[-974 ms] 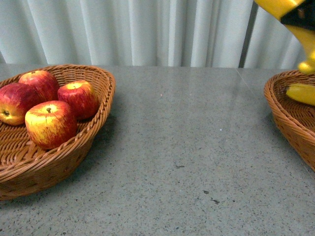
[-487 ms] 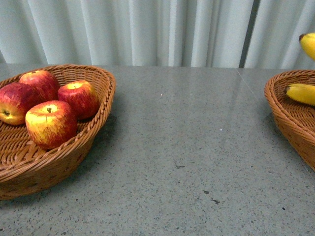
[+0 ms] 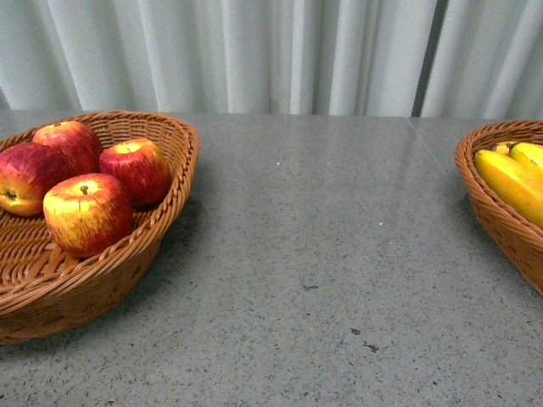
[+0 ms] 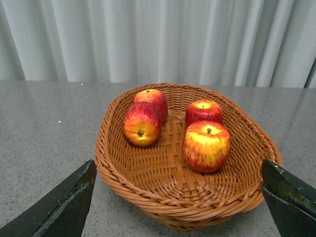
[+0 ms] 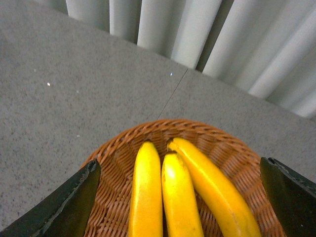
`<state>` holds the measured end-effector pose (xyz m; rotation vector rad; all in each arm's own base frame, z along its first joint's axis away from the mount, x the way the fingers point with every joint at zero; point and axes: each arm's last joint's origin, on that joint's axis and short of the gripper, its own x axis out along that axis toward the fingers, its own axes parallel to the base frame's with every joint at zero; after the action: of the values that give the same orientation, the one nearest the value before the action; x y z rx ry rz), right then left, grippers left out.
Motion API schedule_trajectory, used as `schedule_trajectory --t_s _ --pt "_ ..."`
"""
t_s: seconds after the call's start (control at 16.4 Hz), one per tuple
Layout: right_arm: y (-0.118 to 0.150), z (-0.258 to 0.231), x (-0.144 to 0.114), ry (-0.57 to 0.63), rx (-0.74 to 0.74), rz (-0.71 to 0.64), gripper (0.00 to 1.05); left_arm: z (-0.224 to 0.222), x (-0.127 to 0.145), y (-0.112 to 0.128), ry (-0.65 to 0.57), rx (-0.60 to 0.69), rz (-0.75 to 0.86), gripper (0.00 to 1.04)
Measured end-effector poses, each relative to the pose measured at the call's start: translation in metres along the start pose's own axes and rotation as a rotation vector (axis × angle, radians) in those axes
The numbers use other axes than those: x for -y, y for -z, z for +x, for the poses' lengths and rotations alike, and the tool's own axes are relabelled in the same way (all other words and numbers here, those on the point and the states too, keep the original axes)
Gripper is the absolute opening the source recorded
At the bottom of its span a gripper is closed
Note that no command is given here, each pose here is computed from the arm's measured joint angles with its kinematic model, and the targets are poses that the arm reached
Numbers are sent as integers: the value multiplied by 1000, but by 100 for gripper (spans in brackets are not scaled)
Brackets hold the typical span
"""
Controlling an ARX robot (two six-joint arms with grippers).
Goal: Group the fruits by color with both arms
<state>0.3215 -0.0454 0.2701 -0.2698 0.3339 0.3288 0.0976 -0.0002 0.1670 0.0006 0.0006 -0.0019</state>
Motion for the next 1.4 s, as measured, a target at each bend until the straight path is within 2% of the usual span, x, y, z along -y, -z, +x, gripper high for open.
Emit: schedule_trajectory --t_s 0.12,0.24,0.3,0.37,0.55,0.67,0.73,0.91,1.4 --pt "-22 -26 -5 12 104 -10 98 0 0 0 0 0 0 98" --pt "-37 -57 -21 48 226 -28 95 0 0 0 0 0 0 98" --pt "-34 -79 -41 222 325 52 81 0 0 0 0 0 0 98" --pt "-15 -99 -58 292 325 153 68 0 0 0 0 0 0 98" --pt "46 -132 -95 334 288 254 33 0 0 0 0 0 0 98" --pt "60 -139 -113 313 353 246 9 0 0 0 0 0 0 98" --pt "68 -140 -115 328 352 252 2 0 0 0 -1 0 0 98" --pt "91 -136 -121 327 312 260 2 0 0 0 0 0 0 98" --pt "124 -141 -134 329 327 260 2 0 0 0 0 0 0 98"
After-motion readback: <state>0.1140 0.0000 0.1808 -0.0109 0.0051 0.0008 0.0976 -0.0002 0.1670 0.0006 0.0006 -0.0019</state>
